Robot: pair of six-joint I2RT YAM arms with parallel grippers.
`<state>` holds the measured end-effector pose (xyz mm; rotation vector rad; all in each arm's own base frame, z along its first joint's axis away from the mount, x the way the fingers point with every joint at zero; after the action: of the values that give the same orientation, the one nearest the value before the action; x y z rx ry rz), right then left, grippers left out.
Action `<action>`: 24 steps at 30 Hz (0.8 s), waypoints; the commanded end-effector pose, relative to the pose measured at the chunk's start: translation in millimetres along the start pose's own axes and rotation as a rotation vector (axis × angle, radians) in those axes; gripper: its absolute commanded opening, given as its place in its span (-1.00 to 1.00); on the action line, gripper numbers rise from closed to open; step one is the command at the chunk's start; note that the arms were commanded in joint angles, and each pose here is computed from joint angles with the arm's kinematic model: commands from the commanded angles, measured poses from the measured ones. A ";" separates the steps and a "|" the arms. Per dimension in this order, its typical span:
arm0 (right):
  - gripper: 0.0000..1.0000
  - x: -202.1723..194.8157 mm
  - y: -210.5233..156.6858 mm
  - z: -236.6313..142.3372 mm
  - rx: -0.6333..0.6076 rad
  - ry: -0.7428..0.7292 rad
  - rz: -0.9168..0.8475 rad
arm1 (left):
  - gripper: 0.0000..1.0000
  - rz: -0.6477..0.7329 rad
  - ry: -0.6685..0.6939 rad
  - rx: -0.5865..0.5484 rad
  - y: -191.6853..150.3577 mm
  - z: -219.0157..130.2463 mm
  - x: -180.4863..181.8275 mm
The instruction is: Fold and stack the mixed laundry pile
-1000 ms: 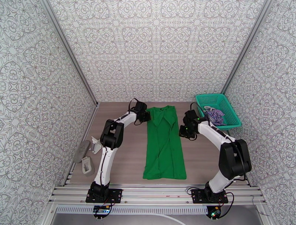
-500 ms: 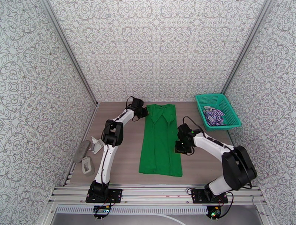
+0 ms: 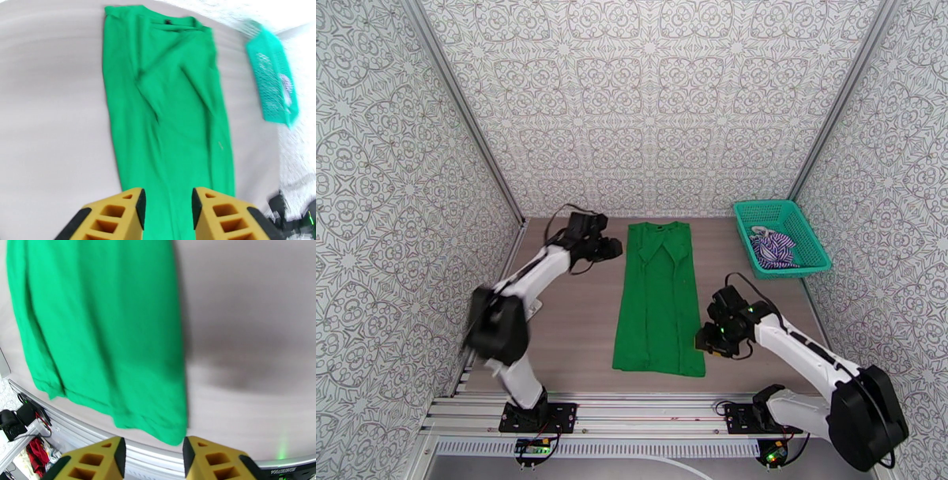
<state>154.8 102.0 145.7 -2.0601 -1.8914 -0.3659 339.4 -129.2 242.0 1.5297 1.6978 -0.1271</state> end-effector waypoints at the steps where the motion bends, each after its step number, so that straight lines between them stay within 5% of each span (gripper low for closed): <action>1: -0.12 -6.3 -5.5 5.9 0.019 0.004 0.038 | -0.18 -0.124 0.088 0.177 -77.5 -5.4 31.0; 8: -0.17 -10.3 -5.5 29.1 0.057 0.022 0.027 | -0.08 -0.242 0.100 0.317 -170.9 -25.6 44.2; 24: -0.28 -7.9 -5.8 52.4 0.122 0.027 0.012 | 0.09 -0.259 0.139 0.512 -240.9 -13.0 43.9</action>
<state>149.6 109.2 106.7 -2.0232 -1.8297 -0.2413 130.2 -142.8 122.1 1.7310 2.0672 -0.6173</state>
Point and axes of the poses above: each hand's point on the last joint's axis, 136 mm out from that joint toward the fingers, its own z axis out along the fingers, its own x axis along the line the jaws close on, y = z × x, the point moved 10 cm from there along -z, back along the fingers, and after that the axes turned 6 degrees about -z, right-handed, at the moved point
